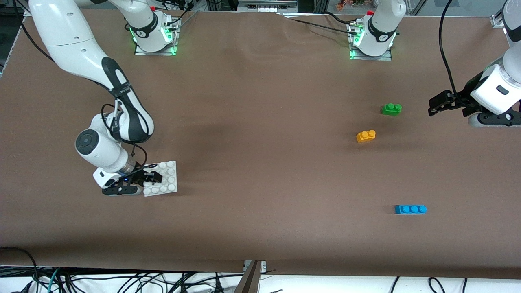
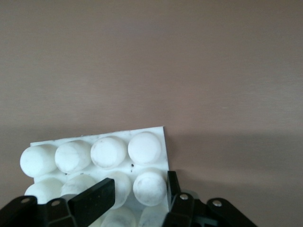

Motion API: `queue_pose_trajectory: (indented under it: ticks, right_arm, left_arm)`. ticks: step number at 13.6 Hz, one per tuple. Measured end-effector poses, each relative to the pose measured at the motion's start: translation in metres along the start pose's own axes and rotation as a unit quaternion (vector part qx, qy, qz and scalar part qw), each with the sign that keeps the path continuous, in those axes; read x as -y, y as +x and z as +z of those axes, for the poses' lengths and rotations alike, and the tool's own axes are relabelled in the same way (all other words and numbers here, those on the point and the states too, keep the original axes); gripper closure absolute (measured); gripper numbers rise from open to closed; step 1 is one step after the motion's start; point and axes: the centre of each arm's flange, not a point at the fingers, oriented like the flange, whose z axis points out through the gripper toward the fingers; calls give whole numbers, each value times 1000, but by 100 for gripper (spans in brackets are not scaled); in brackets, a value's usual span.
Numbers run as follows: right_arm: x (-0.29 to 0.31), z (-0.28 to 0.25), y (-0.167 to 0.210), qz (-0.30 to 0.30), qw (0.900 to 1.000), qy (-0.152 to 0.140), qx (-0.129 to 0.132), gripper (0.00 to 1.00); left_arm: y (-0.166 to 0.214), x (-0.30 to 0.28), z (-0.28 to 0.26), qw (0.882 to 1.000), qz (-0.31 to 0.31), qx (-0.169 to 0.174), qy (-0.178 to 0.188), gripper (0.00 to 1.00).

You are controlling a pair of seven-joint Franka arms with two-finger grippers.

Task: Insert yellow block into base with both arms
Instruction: 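Slide the white base plate toward the table middle with the right gripper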

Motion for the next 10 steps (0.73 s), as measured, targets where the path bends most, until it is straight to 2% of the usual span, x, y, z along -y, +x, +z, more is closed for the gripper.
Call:
queue_pose_trajectory:
  ticks: [10]
  right_arm:
    - [128,11,-20,65,997,20,-21,48]
  left_arm:
    - [0,0,0,1000,0,0,0,0]
